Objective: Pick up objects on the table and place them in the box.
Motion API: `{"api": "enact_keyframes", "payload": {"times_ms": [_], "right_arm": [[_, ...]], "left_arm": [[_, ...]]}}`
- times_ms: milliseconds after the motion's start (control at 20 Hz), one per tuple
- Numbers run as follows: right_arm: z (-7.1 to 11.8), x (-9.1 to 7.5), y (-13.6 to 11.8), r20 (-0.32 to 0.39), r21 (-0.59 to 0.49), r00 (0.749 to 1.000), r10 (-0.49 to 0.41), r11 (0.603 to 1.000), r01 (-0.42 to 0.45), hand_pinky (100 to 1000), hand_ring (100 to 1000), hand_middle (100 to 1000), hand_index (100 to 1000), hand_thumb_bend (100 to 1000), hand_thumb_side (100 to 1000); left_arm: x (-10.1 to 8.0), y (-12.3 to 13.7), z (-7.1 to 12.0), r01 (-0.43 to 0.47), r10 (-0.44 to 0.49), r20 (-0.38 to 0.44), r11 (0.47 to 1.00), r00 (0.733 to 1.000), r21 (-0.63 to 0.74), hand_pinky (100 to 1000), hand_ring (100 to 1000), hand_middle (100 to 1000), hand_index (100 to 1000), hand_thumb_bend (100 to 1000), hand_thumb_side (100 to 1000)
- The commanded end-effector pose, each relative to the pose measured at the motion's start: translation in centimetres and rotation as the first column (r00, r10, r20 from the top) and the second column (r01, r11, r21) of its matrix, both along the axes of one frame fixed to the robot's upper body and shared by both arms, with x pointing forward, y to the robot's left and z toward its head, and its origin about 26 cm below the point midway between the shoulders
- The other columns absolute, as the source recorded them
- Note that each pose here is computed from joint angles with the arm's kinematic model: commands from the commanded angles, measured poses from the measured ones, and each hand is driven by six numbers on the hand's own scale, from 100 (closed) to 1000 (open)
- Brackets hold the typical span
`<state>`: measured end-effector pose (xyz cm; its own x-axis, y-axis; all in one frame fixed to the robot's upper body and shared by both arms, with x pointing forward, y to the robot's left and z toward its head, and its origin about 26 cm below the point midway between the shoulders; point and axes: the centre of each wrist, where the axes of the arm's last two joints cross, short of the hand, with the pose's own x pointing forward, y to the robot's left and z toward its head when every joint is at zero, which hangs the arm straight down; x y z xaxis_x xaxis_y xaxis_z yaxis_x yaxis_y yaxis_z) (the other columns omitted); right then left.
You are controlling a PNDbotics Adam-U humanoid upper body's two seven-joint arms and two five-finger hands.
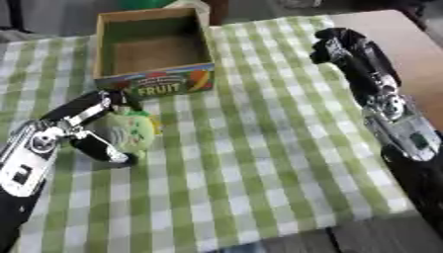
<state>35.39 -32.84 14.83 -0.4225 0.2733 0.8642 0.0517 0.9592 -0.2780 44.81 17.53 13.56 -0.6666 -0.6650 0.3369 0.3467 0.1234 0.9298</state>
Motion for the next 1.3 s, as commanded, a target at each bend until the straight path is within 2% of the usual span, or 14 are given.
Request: {"api": "enact_keyframes", "payload": {"times_ms": [50, 250, 300, 400, 550, 850, 1000, 1150, 1300], "right_arm": [[0.9, 0.1, -0.3, 0.022, -0.014, 1.000, 0.000, 1.000, 0.000, 654, 604, 563, 709, 100, 602], [0.8, 0.1, -0.3, 0.021, -0.013, 1.000, -0.001, 1.000, 0.002, 654, 603, 562, 709, 100, 604], [0.8, 0.1, -0.4, 0.021, -0.012, 1.000, -0.002, 1.000, 0.002, 654, 603, 562, 708, 100, 604], [0.8, 0.1, -0.4, 0.020, -0.012, 1.000, -0.003, 1.000, 0.004, 654, 603, 562, 708, 100, 604], [0.7, 0.1, -0.4, 0.019, -0.013, 1.000, -0.005, 1.000, 0.006, 654, 603, 562, 708, 100, 605], [0.8, 0.1, -0.4, 0.019, -0.014, 1.000, -0.004, 1.000, 0.004, 654, 602, 561, 707, 100, 606], [0.8, 0.2, -0.2, 0.018, -0.016, 1.000, 0.006, 1.000, -0.006, 654, 602, 561, 708, 100, 605], [1.0, 0.4, 0.2, 0.020, -0.021, 0.999, 0.025, 0.999, -0.025, 654, 602, 560, 707, 100, 603], [1.4, 0.7, 1.0, 0.026, -0.027, 0.998, 0.057, 0.998, -0.056, 655, 602, 560, 708, 100, 597]], "left_arm": [[0.3, 1.3, 1.5, -0.023, 0.022, 0.028, 0.998, 0.999, 0.055, 585, 671, 670, 734, 631, 188], [0.2, 1.8, 1.5, -0.044, 0.042, 0.026, 0.997, 0.999, 0.065, 499, 528, 555, 708, 467, 218], [0.2, 2.0, 1.5, -0.050, 0.049, 0.028, 0.997, 0.998, 0.061, 459, 471, 510, 683, 362, 213], [0.1, 2.3, 1.7, -0.066, 0.065, 0.036, 0.997, 0.997, 0.037, 423, 418, 475, 662, 260, 208], [-0.2, 2.8, 2.9, -0.071, 0.071, 0.066, 0.997, 0.995, -0.007, 399, 368, 438, 638, 189, 207], [-0.9, 3.8, 7.8, -0.043, 0.055, 0.149, 0.995, 0.987, -0.086, 398, 363, 438, 637, 174, 198], [-1.1, 4.4, 10.2, -0.056, 0.082, 0.201, 0.989, 0.976, -0.135, 401, 369, 441, 637, 167, 189], [-0.6, 4.9, 11.4, -0.103, 0.149, 0.234, 0.975, 0.961, -0.196, 402, 370, 444, 638, 147, 182], [0.5, 5.3, 11.3, -0.170, 0.232, 0.243, 0.953, 0.942, -0.250, 404, 374, 451, 642, 151, 173]]}}
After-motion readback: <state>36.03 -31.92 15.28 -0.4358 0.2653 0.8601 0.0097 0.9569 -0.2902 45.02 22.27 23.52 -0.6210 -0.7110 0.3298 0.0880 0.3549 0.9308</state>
